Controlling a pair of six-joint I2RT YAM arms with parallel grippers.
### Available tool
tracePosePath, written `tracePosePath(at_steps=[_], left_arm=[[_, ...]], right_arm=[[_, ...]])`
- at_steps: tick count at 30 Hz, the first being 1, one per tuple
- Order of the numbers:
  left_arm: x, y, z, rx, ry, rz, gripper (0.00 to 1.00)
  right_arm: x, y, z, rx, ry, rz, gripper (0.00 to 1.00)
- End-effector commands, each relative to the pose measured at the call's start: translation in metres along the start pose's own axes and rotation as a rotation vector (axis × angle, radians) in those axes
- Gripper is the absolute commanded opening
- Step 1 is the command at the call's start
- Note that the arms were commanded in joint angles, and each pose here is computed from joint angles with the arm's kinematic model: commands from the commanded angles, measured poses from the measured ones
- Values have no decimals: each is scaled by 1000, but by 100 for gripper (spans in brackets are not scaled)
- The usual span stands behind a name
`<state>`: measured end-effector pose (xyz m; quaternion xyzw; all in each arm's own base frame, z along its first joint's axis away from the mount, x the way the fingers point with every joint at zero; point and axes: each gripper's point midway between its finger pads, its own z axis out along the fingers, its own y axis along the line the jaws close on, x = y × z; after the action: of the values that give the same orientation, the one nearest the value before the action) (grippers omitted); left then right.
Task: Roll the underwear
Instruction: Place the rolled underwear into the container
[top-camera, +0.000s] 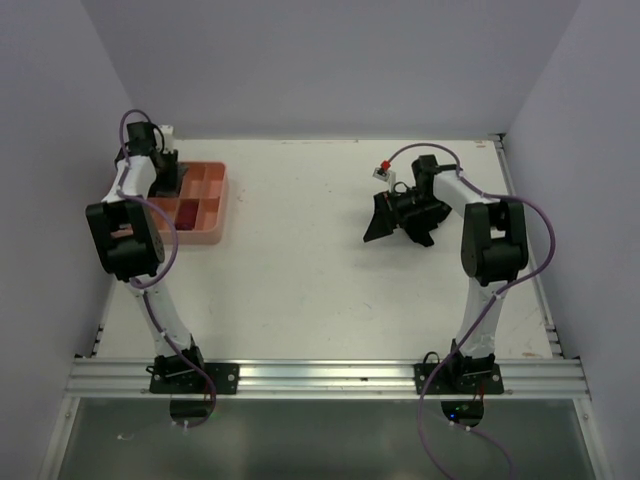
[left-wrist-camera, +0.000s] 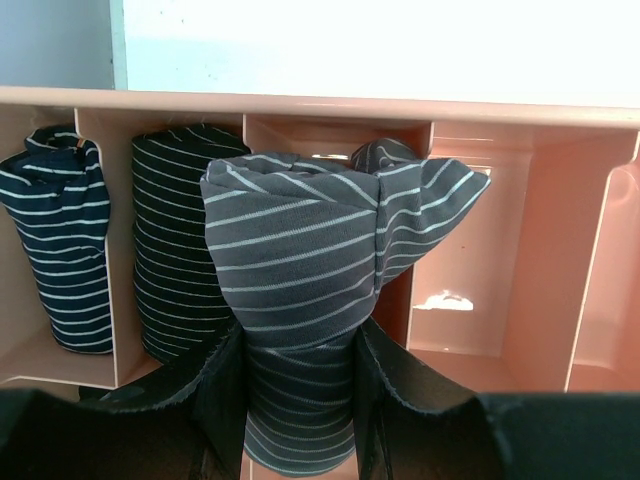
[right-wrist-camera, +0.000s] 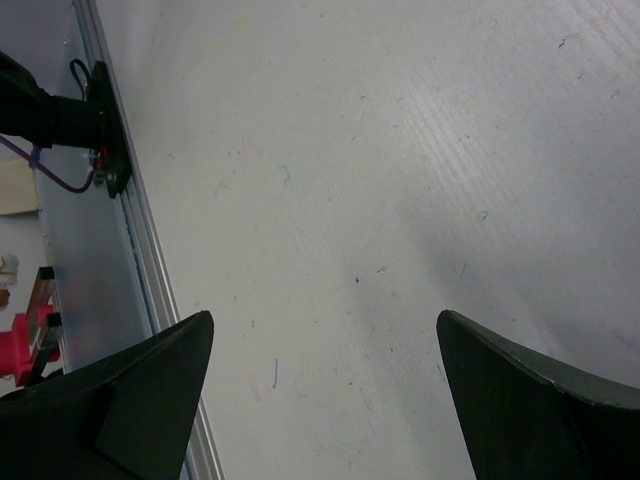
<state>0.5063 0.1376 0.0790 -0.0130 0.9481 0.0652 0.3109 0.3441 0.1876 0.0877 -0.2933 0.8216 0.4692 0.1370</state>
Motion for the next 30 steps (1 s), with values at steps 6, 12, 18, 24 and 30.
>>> tracePosePath(at_steps=[6,12,18,24,30], left_arm=[[86,-55,56,198,243,3,0],[110,-53,67,138,308,71,0],[120,-63,63,156,285,192,0],[114,-70,49,160,249,224,0],[92,-75,33,132,195,228,0]], right_arm=[[0,5,-2,-38,-7,1,99],[4,5,0,-53,1,15,99],[6,5,2,-64,4,25,99],[8,8,2,-80,8,27,99],[11,7,4,-87,14,35,99]])
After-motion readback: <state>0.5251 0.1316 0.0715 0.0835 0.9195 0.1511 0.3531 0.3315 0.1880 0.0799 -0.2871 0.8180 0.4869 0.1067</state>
